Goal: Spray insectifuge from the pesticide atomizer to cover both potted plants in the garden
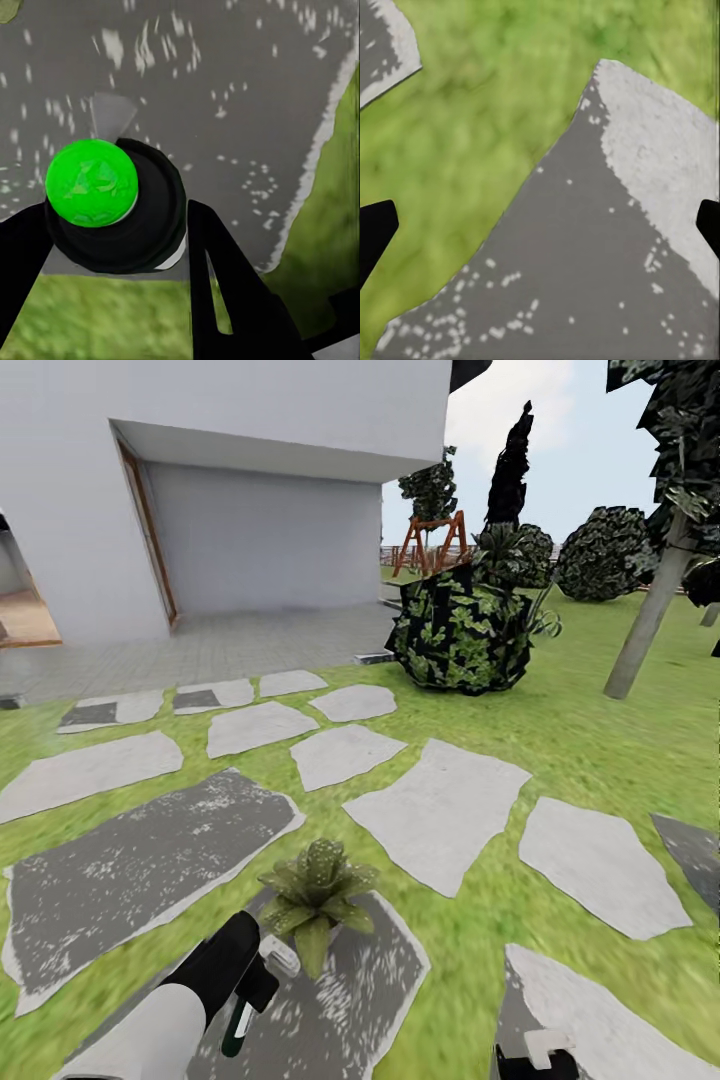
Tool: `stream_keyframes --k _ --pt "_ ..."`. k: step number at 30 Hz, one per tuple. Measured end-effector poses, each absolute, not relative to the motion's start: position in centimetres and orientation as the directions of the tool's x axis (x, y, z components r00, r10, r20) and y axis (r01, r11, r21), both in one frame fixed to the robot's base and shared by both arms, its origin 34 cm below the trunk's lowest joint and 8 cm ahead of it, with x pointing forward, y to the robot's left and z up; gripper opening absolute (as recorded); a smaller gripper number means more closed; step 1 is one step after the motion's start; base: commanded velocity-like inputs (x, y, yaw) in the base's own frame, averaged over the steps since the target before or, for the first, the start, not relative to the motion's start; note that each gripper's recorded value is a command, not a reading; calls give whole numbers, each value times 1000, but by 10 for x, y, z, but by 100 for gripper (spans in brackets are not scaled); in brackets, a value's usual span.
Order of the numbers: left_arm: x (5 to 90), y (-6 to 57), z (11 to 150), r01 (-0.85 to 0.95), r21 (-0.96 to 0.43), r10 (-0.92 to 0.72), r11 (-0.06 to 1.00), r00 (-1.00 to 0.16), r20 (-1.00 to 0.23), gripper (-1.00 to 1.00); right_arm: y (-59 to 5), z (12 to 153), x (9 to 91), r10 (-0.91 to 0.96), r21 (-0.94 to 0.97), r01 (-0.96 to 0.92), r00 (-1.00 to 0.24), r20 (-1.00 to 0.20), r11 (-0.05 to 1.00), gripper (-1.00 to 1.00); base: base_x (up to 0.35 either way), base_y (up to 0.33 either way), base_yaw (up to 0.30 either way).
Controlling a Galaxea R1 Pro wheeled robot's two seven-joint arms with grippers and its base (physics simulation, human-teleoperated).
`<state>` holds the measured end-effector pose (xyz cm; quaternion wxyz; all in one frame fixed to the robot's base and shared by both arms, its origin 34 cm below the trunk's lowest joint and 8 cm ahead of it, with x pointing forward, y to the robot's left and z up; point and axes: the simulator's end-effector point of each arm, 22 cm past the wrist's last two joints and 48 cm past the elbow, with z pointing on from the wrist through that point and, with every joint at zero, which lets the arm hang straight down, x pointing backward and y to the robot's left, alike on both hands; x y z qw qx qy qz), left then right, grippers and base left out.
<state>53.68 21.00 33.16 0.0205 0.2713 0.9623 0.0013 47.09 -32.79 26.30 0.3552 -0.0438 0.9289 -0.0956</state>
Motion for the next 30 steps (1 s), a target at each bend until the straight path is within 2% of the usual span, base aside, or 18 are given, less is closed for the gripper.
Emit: stream_keyframes --k 8,18,22,30 --pt "536 210 331 520 12 520 854 -853 -38 -100 -327 263 471 -149 -207 -15 -744 -651 978 100 73 -83 17" --pt "533 211 329 520 8 520 854 -854 -30 -100 -325 262 471 -148 -205 -15 -744 -651 979 100 0 -7 258" --pt "534 212 329 522 13 522 853 -852 -31 -100 -325 262 471 -148 -206 -15 -745 -651 979 100 -64 -197 152" --pt "536 212 331 521 16 521 854 -853 -37 -100 -325 263 471 -149 -206 -15 -744 -651 978 100 -51 -256 13"
